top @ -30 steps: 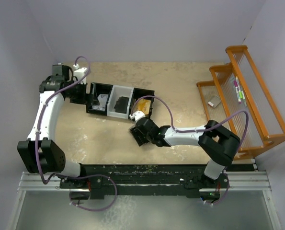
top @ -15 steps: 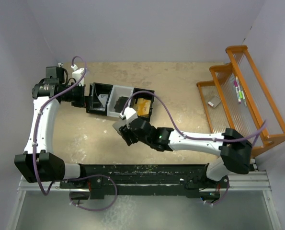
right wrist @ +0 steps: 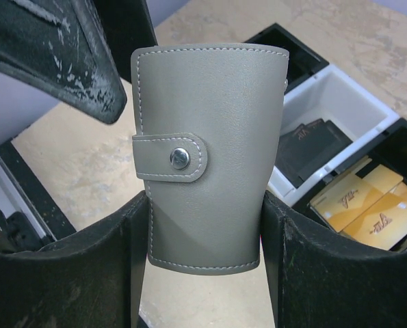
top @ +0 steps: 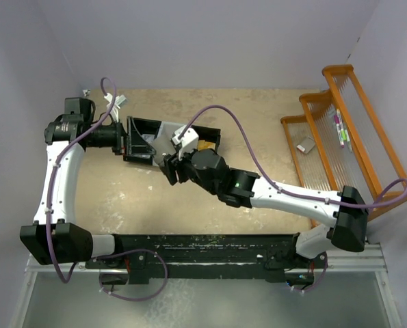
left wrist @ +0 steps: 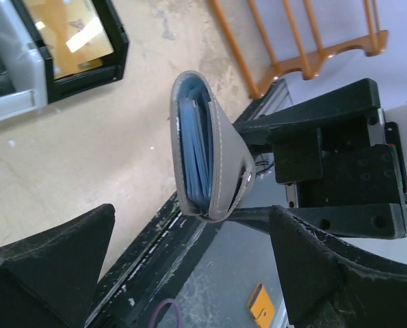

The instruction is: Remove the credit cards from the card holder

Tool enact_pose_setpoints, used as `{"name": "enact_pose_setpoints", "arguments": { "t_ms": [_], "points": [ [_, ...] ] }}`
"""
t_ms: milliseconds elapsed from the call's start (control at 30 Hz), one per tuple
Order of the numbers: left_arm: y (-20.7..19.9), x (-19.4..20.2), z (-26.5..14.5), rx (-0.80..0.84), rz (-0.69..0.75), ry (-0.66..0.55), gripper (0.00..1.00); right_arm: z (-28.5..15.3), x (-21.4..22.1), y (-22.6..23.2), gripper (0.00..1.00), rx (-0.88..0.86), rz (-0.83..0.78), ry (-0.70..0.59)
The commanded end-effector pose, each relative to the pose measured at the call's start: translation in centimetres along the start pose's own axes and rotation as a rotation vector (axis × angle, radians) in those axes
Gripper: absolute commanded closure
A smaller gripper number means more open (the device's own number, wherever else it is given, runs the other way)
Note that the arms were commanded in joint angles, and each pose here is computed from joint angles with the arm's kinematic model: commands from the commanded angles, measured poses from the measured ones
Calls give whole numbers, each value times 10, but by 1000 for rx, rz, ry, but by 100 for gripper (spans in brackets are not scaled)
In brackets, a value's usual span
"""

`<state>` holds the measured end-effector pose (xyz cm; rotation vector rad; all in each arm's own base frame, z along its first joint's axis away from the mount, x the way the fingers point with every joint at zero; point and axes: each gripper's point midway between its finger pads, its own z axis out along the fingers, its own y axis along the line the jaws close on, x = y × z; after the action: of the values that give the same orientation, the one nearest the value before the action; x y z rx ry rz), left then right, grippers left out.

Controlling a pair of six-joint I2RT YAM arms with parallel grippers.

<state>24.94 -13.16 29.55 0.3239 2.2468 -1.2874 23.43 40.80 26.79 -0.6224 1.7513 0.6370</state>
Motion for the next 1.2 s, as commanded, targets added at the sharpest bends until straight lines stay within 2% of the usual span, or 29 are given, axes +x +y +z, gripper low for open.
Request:
{"name": "enact_pose_setpoints", "arguments": {
  "t_ms": [0, 267, 800, 933, 1000, 1167],
  "points": [
    [-42, -13, -11, 128, 51, -46, 3, -5, -68, 8, 41, -22, 42, -178],
    [-58, -16, -15, 199, 48, -57, 2, -3, -79, 14, 41, -46, 45, -214],
    [-82, -16, -24, 253, 35, -77, 13, -19, -89, 20, 43, -110, 66, -283],
    [-75, -13, -21, 225, 27, -77, 23, -19, -92, 22, 43, -122, 63, -290],
    [-71, -13, -20, 207, 24, -78, 32, -18, -92, 24, 43, -129, 60, -286],
    [-55, -17, -17, 123, 26, -90, 68, -18, -89, 27, 40, -138, 52, -280]
  ]
}}
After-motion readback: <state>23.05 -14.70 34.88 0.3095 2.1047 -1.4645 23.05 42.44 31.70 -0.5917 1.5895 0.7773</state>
